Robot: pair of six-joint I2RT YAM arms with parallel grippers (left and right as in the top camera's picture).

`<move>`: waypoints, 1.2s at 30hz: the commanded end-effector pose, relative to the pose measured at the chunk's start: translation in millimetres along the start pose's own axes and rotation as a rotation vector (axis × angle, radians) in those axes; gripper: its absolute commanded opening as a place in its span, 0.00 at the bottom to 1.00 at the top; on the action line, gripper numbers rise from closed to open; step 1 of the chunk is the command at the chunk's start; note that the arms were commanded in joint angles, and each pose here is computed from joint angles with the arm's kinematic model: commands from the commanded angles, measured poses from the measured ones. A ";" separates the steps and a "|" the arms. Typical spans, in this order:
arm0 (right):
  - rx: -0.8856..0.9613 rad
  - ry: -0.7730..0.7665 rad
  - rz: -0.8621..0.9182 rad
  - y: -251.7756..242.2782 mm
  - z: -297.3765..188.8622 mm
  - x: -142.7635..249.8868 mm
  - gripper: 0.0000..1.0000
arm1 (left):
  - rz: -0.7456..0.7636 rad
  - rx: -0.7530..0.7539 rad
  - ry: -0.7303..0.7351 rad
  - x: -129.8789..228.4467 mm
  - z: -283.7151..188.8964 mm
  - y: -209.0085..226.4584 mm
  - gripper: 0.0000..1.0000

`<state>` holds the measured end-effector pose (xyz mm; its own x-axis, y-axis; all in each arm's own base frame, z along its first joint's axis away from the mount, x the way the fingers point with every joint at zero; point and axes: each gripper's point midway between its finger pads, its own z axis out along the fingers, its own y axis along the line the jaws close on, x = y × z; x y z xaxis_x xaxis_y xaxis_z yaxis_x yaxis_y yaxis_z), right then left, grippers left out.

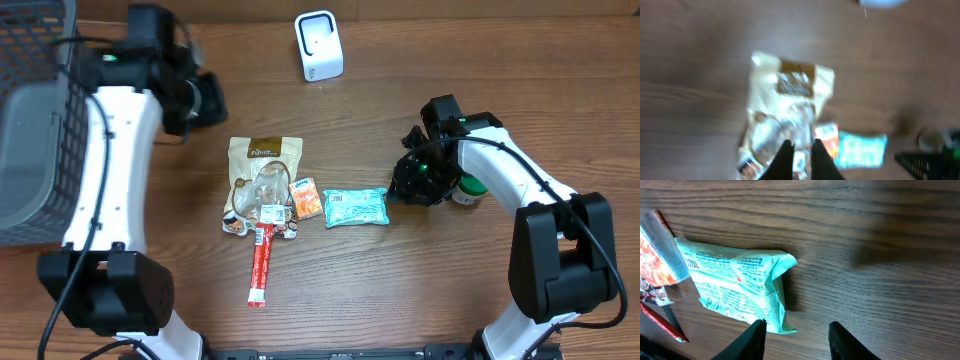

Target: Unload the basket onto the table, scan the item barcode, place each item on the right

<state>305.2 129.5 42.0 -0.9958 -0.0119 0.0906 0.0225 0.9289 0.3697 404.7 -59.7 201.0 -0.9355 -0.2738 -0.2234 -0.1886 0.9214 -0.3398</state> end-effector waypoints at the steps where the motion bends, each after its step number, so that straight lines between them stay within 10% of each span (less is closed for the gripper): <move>1: -0.022 -0.036 -0.024 7.9 -10.9 -5.9 0.43 | 0.074 0.045 0.170 54.9 43.8 -35.7 0.05; 12: -0.060 -0.022 -0.020 13.6 -9.5 -2.7 0.48 | 0.316 0.098 0.273 157.4 114.6 -118.2 0.04; 36: -0.170 -0.047 0.082 8.1 37.1 7.8 0.48 | 0.264 -0.093 0.429 191.8 228.4 -78.8 0.04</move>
<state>301.4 145.2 13.0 -0.9965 0.0497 0.0671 0.0757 0.8774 0.4737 317.3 -256.5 9.6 -0.9933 0.1087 0.0402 0.0925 0.9522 -0.2911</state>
